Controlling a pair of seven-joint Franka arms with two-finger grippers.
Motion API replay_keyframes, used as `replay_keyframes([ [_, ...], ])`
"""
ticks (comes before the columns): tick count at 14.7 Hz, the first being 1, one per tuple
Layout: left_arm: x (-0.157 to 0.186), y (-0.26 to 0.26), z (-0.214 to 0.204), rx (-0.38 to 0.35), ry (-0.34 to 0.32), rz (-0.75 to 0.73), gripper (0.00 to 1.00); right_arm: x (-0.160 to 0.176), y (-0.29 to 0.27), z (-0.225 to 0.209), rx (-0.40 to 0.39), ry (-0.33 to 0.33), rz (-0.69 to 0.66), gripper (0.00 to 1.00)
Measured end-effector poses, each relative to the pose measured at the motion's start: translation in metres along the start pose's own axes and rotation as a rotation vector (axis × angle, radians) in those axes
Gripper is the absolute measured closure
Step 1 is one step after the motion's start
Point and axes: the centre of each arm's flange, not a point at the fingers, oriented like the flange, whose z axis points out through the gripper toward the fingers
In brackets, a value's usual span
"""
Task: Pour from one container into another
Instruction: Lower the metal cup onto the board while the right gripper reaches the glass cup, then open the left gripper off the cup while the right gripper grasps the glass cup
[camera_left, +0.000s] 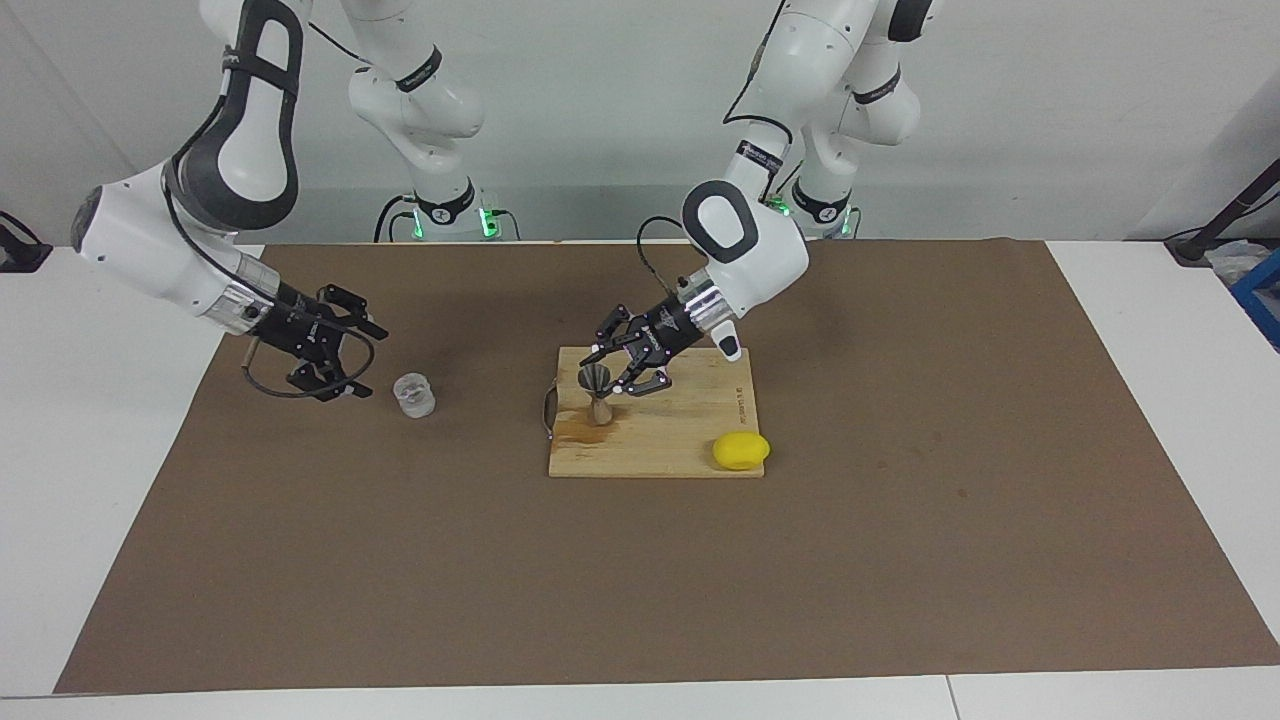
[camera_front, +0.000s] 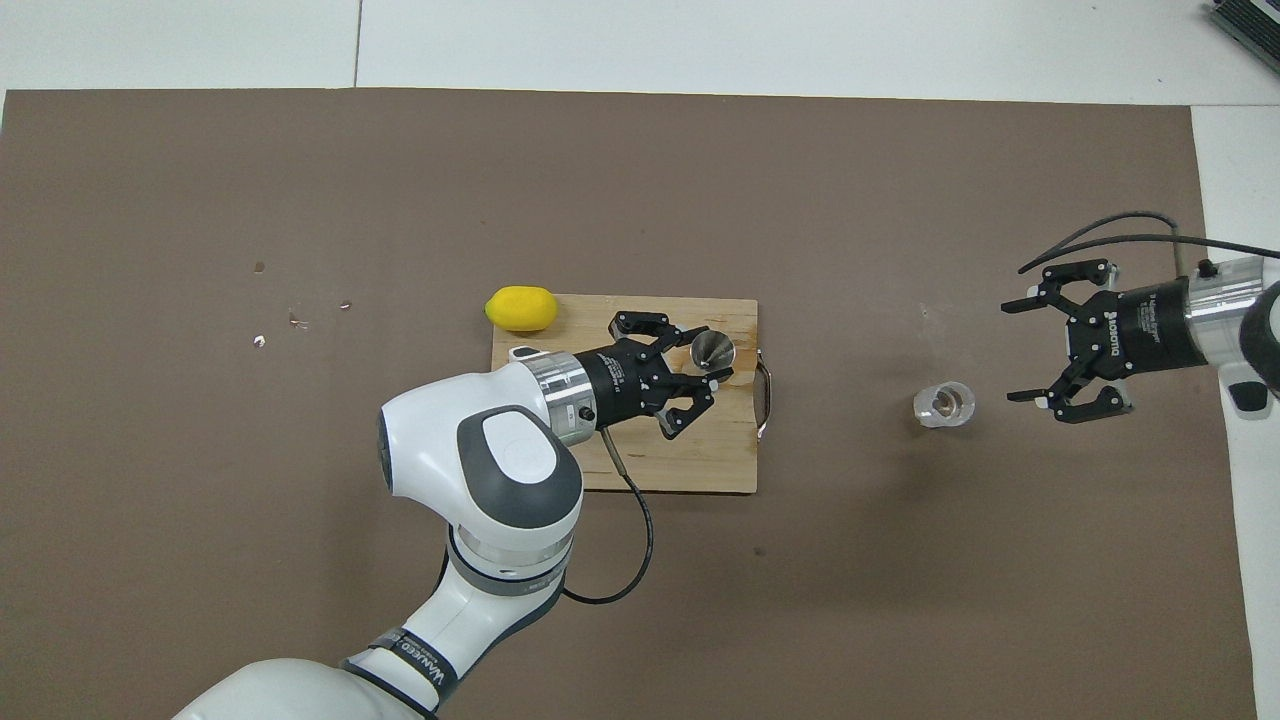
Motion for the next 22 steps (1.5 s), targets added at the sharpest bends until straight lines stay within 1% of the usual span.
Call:
replay_keyframes([
  [4,0.0,0.0,0.0,0.004,-0.001,0.001,0.5,0.057,0.024,0.018,0.008,-0.095,-0.012,0.0],
  [7,0.003,0.0,0.002,0.005,0.003,-0.002,0.5,0.082,0.03,0.038,0.001,-0.111,-0.017,0.0],
  [10,0.01,0.002,0.006,0.007,0.014,-0.009,0.5,0.114,0.029,0.067,0.022,-0.194,-0.034,0.0],
  [12,0.012,0.003,0.006,0.007,0.016,-0.011,0.5,0.139,0.027,0.087,0.037,-0.211,-0.025,0.0],
  [14,0.012,0.003,0.006,0.007,0.016,-0.011,0.5,0.143,0.024,0.1,0.048,-0.23,-0.015,0.0],
  [18,0.012,0.003,0.006,0.007,0.016,-0.011,0.49,0.13,0.023,0.113,0.028,-0.23,-0.038,0.0],
  [19,0.012,0.004,0.006,0.006,0.016,-0.012,0.44,0.129,0.024,0.116,0.022,-0.231,-0.039,0.0],
  [22,0.013,0.005,0.005,0.004,0.017,-0.013,0.12,0.126,0.027,0.123,0.042,-0.268,-0.028,0.0],
])
